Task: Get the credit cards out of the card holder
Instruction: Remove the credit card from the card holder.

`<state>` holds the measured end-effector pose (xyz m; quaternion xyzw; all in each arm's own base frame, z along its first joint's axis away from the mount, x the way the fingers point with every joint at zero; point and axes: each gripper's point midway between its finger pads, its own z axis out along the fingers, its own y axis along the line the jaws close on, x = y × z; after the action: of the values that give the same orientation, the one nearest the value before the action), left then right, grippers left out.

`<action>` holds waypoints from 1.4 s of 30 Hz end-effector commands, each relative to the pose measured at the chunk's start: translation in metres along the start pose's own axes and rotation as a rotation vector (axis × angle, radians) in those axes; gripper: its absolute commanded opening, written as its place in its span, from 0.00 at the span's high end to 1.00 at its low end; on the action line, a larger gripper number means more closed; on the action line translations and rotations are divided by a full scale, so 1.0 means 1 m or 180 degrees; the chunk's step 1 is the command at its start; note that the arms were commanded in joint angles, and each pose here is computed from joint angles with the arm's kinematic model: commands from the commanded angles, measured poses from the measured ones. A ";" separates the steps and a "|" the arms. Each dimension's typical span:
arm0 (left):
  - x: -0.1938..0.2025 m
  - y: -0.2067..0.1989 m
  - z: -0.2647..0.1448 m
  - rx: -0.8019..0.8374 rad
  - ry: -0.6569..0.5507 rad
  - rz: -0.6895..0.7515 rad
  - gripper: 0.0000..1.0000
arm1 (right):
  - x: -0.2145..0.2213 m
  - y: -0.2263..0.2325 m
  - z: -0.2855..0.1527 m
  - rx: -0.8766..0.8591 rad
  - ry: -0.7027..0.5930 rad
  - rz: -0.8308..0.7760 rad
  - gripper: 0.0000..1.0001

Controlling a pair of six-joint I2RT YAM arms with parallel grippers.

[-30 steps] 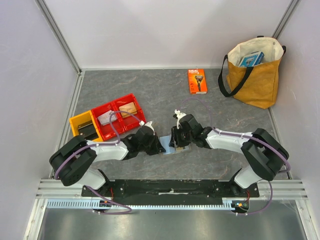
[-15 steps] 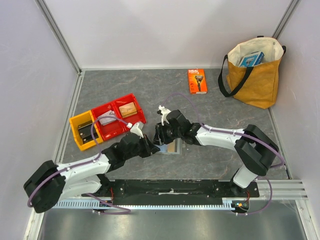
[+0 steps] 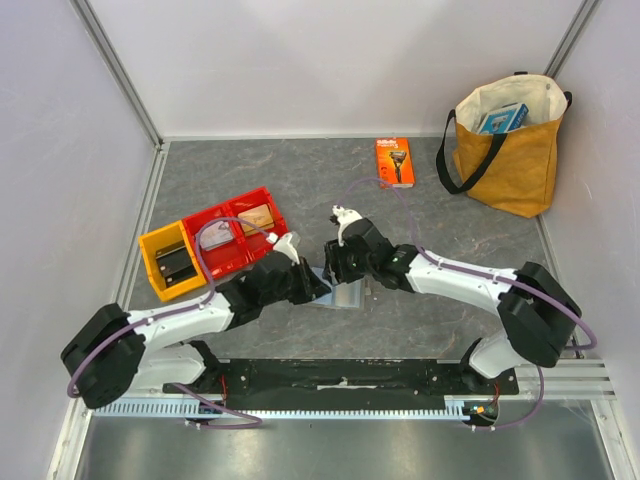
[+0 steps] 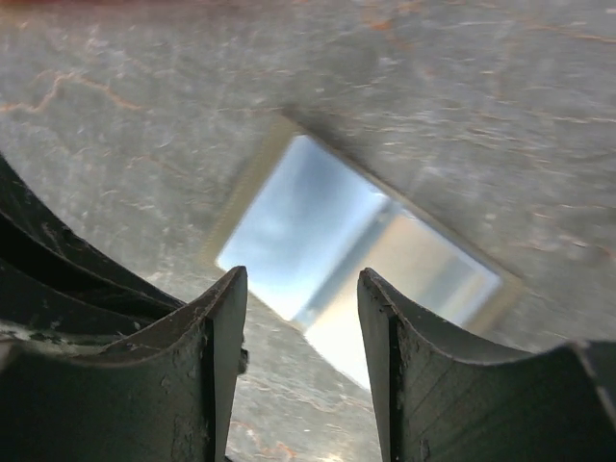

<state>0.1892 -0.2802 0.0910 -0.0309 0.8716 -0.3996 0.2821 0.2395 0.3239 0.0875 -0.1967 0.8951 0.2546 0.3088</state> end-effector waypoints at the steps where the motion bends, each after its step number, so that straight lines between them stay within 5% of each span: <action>1: -0.017 0.003 0.014 -0.0246 -0.0076 0.0229 0.84 | 0.010 -0.048 -0.014 0.0513 -0.0004 0.0120 0.43; 13: 0.007 0.072 0.030 -0.0907 0.0222 -0.0052 0.90 | 0.040 -0.053 -0.004 0.0415 0.0139 0.0341 0.41; 25: 0.031 0.084 0.029 -0.0889 0.0399 -0.0275 0.92 | 0.046 -0.045 0.003 0.0253 0.0213 0.0394 0.44; 42: 0.011 0.088 0.017 -0.1091 0.0177 -0.0062 0.93 | 0.051 -0.056 0.002 0.0436 0.0222 0.0447 0.44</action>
<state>0.2045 -0.2596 0.0211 -0.0761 0.9201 -0.3072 0.2307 0.2291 0.2751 0.0357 -0.1308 0.9308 0.2177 0.2627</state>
